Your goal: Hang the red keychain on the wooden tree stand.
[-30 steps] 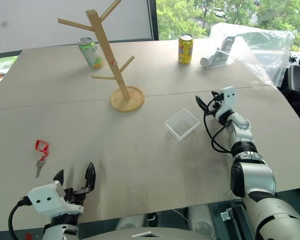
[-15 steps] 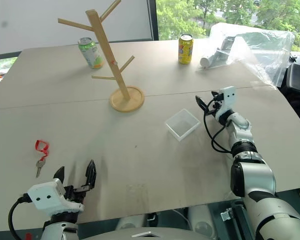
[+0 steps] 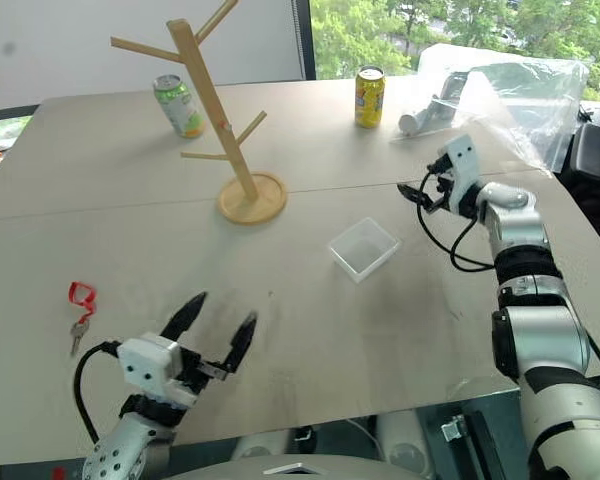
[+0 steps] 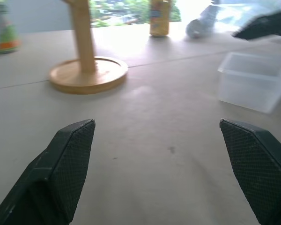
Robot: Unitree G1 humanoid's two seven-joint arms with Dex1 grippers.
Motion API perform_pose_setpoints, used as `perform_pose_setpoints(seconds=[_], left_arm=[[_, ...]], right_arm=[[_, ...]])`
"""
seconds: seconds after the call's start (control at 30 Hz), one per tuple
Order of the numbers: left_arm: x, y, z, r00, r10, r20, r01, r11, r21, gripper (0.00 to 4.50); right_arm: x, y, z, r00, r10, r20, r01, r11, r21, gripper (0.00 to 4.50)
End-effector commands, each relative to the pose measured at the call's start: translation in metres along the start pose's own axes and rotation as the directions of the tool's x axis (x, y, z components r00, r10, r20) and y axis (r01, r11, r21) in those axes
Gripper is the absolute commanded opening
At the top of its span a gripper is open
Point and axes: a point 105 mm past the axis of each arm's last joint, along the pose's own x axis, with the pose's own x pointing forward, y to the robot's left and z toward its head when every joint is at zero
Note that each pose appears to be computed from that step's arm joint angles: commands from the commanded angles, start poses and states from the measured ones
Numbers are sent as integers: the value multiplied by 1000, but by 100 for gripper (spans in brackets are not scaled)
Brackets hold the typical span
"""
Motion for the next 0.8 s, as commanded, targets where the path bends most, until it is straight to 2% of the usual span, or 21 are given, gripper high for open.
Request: perform_pose_setpoints(seconds=[0.03,0.2,0.33,0.53,0.8], left_arm=[[7,-6,0,991,-134,26,133,991,29,443],[19,-11,-7,957,-286,41,284,958,41,443],[25,-17,-9,933,-355,59,354,935,23,443],[31,-31,-10,907,-411,87,410,912,32,443],[37,-36,-4,906,-408,112,406,913,41,443]], right_arm=[[-6,31,19,992,69,-108,-64,997,50,450],[-17,65,20,960,126,-252,-93,986,141,450],[-24,73,16,946,113,-304,-69,986,150,450],[-30,78,8,937,96,-336,-46,987,154,450],[-19,87,-8,928,105,-357,-48,985,167,450]])
